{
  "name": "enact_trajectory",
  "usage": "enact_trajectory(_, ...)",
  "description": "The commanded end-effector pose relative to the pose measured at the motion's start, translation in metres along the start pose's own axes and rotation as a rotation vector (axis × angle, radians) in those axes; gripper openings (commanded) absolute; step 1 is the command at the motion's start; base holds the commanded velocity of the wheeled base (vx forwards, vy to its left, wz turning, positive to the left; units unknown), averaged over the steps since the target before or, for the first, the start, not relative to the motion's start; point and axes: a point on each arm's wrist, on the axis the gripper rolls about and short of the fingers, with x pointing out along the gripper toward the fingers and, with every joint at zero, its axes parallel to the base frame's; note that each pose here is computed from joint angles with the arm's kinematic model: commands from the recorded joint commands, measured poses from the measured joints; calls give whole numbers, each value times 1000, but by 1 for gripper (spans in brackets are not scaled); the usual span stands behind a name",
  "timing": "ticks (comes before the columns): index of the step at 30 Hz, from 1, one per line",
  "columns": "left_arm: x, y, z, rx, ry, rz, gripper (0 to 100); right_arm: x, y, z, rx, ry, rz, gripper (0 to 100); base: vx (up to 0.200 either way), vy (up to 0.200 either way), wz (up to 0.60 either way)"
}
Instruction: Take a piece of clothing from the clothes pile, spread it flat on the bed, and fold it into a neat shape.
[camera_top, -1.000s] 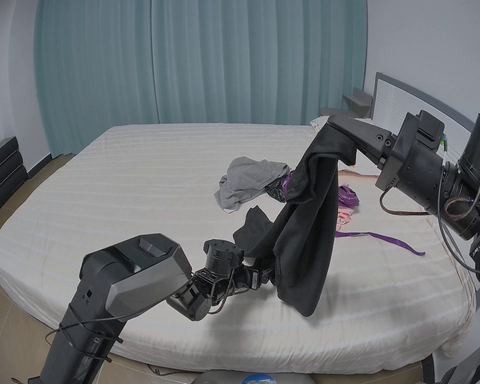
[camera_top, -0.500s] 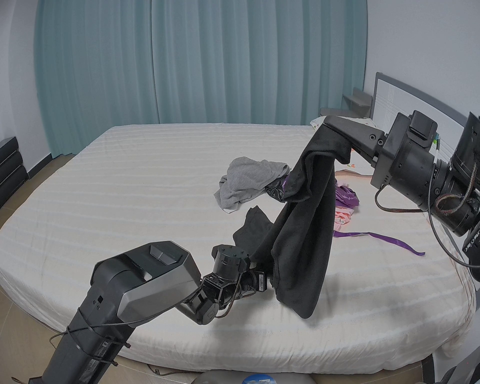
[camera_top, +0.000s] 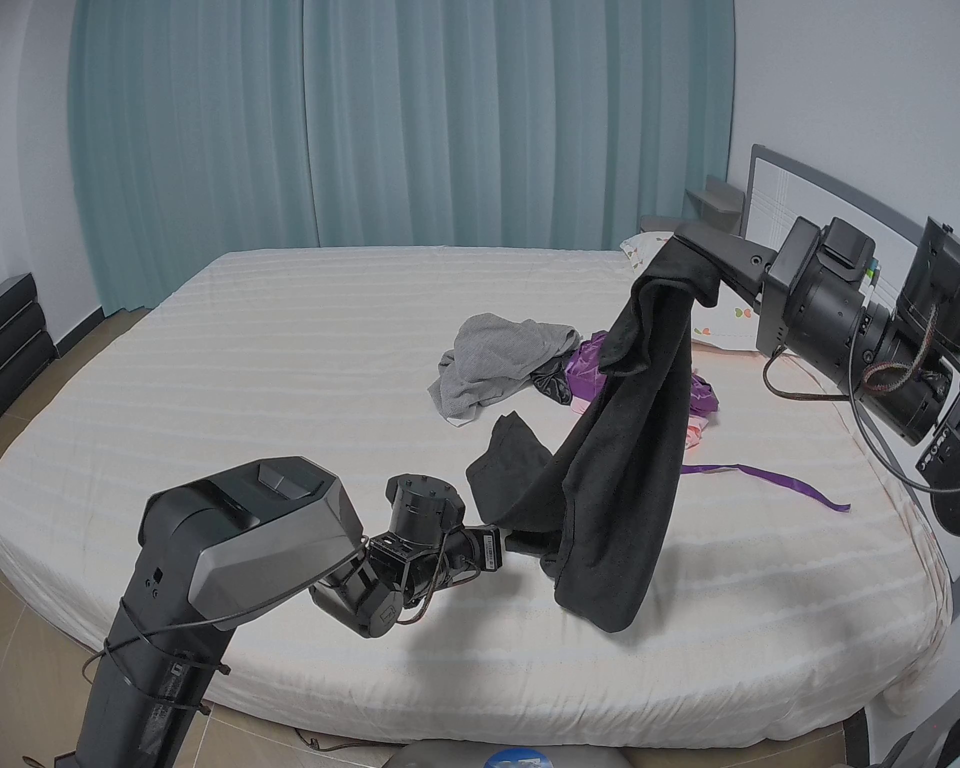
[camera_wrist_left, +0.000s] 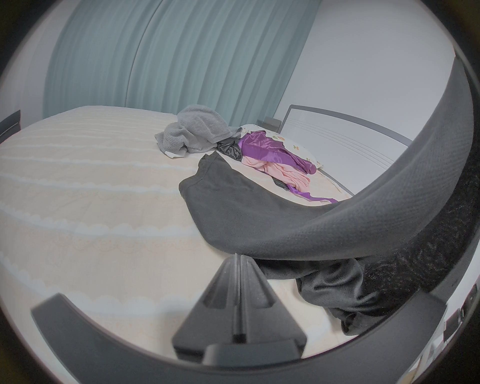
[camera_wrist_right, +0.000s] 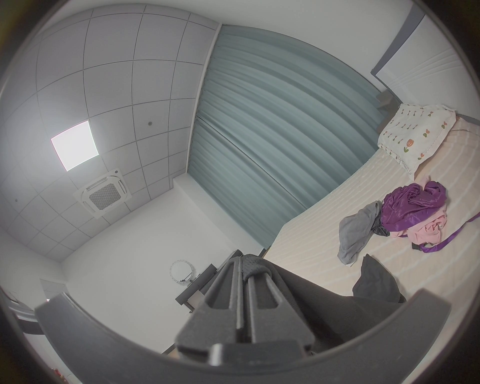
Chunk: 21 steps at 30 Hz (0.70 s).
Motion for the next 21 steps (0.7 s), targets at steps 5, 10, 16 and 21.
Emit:
enact_trajectory(5, -5, -9, 1, 8, -3, -19, 0, 16, 5, -6, 6, 19, 29, 0, 0, 0, 0)
enact_trajectory(10, -6, -12, 0, 8, -2, -21, 100, 21, 20, -4, 4, 9, 83, 0, 0, 0, 0)
enact_trajectory(16, -5, -12, -3, -5, 6, -14, 100, 18, 37, -5, 6, 12, 137, 0, 0, 0, 0)
enact_trajectory(21, -3, -16, -9, -2, 20, -34, 100, 20, 47, -10, 14, 28, 172, 0, 0, 0, 0)
